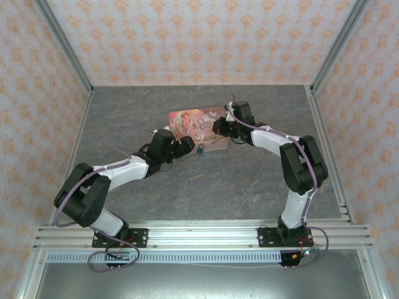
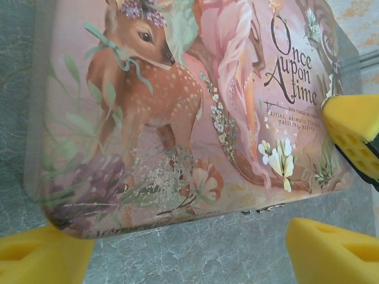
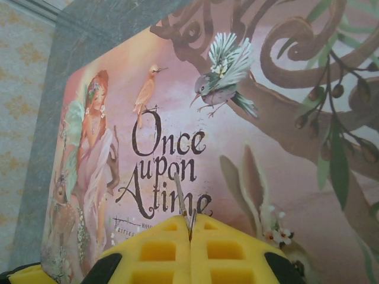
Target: Unlock the padlock with the key
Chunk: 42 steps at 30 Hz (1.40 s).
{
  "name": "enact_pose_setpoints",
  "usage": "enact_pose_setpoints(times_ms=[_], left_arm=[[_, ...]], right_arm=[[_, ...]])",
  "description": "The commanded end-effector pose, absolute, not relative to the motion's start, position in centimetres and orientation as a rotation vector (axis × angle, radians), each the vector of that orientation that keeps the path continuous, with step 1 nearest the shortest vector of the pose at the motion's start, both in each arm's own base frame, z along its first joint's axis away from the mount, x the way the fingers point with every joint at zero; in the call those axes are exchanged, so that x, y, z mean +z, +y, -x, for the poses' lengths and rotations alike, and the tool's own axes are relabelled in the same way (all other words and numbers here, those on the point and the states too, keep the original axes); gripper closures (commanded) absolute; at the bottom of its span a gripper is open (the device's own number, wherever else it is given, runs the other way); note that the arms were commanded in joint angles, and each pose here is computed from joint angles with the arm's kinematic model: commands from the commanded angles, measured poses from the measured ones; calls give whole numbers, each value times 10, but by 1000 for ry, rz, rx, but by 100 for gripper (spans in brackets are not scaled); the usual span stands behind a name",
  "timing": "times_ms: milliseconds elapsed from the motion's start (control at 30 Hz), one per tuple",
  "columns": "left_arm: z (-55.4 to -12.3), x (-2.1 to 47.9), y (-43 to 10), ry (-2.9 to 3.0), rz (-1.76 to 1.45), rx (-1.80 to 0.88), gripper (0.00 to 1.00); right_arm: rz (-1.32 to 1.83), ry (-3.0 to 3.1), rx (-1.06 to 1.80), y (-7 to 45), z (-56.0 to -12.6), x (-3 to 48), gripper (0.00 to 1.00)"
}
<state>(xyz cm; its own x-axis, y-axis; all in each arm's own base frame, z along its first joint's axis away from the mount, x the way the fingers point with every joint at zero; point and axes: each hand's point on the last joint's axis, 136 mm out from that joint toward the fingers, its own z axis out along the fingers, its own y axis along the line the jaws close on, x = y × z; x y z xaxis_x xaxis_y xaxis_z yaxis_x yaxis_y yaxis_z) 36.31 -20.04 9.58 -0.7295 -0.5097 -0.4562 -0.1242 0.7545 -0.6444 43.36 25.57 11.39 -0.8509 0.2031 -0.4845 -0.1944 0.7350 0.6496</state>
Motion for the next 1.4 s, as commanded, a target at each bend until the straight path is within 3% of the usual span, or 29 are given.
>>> enact_pose_setpoints(times_ms=[0,633,1367], left_arm=[[-367,99,-203,2285,410,-797,16],[-335,73,-241,2340,67,-788,16],[-361,49,-236,2283,-60,-558,29]], right_arm=[[-17,2475,940,252,-426,92,100],[-107,2568,1012,256,-359,65,100],[-101,2578,978,260,-355,61,100]])
